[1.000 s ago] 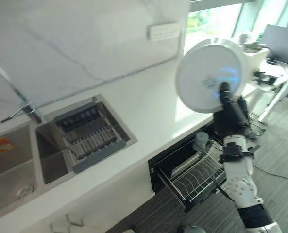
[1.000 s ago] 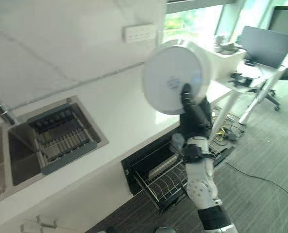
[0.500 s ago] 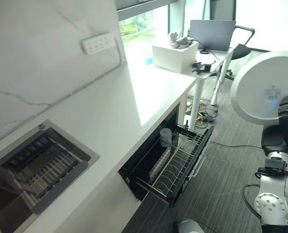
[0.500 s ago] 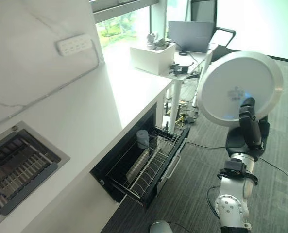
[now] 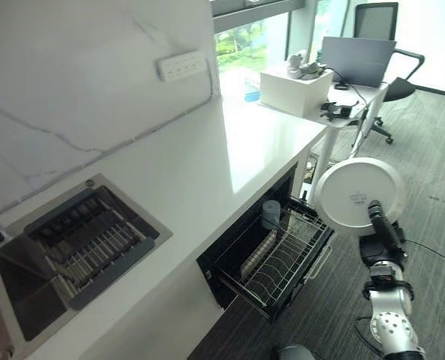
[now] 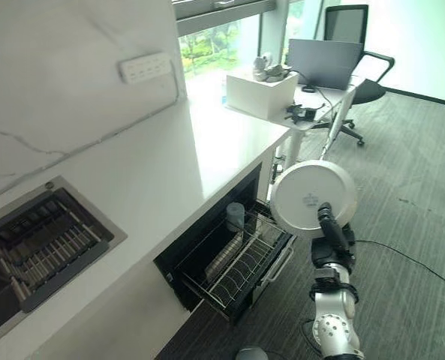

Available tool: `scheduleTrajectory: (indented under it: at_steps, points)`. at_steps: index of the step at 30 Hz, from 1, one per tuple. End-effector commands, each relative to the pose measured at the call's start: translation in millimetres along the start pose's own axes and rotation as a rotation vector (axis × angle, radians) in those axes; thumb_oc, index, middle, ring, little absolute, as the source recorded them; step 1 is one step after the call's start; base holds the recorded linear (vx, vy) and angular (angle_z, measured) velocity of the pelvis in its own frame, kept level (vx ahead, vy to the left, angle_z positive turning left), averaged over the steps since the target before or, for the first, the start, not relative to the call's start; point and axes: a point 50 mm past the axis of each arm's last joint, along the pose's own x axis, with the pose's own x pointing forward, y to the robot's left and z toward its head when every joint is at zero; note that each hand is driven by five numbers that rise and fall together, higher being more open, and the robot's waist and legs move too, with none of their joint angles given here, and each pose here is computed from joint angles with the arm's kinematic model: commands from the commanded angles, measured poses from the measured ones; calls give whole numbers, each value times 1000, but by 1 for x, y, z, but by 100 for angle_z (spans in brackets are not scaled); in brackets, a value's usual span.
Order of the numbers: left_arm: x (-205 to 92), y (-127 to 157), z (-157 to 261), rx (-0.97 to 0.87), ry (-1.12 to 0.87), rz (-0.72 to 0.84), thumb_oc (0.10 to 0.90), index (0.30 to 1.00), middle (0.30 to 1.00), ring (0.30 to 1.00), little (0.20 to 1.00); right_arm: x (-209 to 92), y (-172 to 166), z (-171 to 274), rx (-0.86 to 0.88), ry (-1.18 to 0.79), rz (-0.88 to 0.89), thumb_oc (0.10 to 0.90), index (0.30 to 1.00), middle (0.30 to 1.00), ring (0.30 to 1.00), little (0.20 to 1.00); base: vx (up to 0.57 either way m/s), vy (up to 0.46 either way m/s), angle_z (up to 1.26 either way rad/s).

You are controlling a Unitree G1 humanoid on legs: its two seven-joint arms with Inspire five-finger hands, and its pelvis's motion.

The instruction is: Place the dishes in the dishwasher.

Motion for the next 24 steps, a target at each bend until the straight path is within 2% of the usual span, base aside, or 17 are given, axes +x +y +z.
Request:
scheduleTrajectory:
  at_steps: [1, 3, 7, 13, 24]
  points:
    - [-1, -2, 46, -38, -142, -18, 800, 900, 900, 900, 900, 16, 68, 40, -30, -197, 332, 400, 300, 300, 300, 300, 30, 67, 35]
    - [-1, 0, 45, -59, -138, -7, 800, 900, 900, 900, 900, 17, 67, 33, -80, -167, 310, 400, 300, 300, 300, 300, 31, 83, 29]
    - [-1, 2, 41, -96, -127, 0, 800, 900, 900, 900, 900, 20, 46, 14, -172, -117, 147, 400, 300, 300, 300, 300, 13, 62, 19]
    - [-1, 1, 36, -117, -124, 8, 800, 900, 900, 900, 900, 16, 21, -2, -219, -90, -4, 400, 300, 300, 300, 300, 9, 23, 9]
    - [-1, 4, 35, -116, -127, 15, 800, 900, 900, 900, 900, 16, -8, -10, -323, -76, -164, 400, 300, 300, 300, 300, 14, 16, 12]
